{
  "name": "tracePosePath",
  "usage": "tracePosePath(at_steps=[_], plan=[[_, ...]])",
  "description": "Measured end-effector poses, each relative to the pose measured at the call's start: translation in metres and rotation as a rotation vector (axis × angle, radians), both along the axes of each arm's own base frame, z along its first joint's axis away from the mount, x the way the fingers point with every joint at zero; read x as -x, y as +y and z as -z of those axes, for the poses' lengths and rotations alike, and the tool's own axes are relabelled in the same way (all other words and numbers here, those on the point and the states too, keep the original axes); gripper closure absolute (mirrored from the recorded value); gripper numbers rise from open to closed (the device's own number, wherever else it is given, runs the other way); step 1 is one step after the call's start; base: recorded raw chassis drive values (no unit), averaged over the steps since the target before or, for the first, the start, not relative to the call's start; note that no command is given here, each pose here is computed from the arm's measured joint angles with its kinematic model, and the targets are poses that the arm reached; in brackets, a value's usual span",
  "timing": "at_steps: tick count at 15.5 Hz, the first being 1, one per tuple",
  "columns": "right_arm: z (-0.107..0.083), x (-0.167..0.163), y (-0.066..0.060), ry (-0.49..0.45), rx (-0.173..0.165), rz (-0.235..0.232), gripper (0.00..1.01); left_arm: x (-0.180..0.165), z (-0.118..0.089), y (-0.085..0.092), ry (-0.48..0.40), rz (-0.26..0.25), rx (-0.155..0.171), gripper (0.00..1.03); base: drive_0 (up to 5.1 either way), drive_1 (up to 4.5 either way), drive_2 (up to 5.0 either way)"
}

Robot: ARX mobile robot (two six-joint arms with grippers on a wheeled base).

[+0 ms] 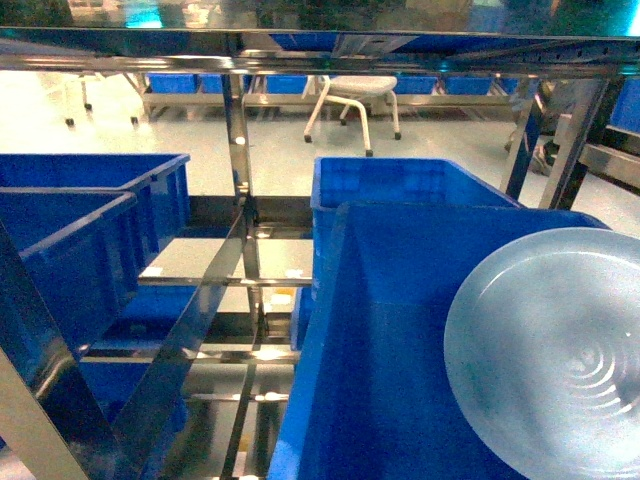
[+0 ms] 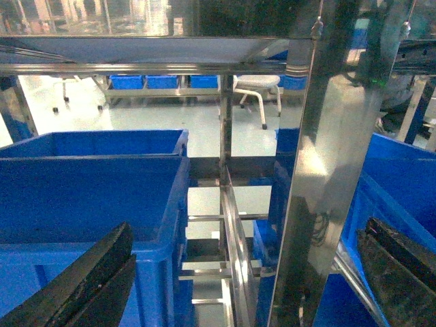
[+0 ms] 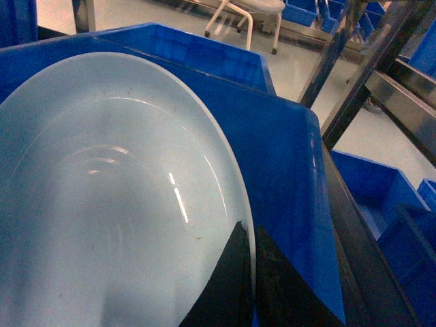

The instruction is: Place blue tray on left shelf second layer neatly

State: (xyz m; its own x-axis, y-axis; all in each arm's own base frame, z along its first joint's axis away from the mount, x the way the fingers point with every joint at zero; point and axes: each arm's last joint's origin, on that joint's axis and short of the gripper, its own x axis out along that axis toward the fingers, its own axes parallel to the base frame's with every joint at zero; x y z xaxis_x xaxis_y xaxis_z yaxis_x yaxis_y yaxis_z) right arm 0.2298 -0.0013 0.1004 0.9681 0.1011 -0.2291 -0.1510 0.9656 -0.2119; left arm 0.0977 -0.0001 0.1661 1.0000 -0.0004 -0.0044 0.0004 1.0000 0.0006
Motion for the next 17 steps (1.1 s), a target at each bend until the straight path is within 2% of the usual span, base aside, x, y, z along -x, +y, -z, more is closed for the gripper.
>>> tracePosePath(at_steps=[6, 9, 12, 16, 17], plan=[[0.002, -0.018, -0.001, -0.007, 0.012, -0.017, 0.99, 0.0, 0.0, 0.0, 0.0, 0.0, 0.0, 0.05, 0.0, 0.0, 0.0], [-0.005, -0.037, -0.003, -0.06, 0.019, -0.021, 0.99, 0.0, 0.0, 0.0, 0.0, 0.0, 0.0, 0.05, 0.0, 0.0, 0.0], [0.004, -0.054, 0.008, -0.048, 0.05, -0.084, 0.99, 0.0, 0.0, 0.0, 0.0, 0.0, 0.0, 0.05, 0.0, 0.0, 0.0], [0.004, -0.054, 0.008, -0.05, 0.054, -0.085, 0.62, 0.0, 0.0, 0.0, 0.0, 0.0, 0.0, 0.05, 0.0, 0.0, 0.0], [0.004, -0.054, 0.008, -0.05, 0.054, -0.085, 0.49, 0.0, 0.0, 0.0, 0.0, 0.0, 0.0, 0.05, 0.0, 0.0, 0.0]])
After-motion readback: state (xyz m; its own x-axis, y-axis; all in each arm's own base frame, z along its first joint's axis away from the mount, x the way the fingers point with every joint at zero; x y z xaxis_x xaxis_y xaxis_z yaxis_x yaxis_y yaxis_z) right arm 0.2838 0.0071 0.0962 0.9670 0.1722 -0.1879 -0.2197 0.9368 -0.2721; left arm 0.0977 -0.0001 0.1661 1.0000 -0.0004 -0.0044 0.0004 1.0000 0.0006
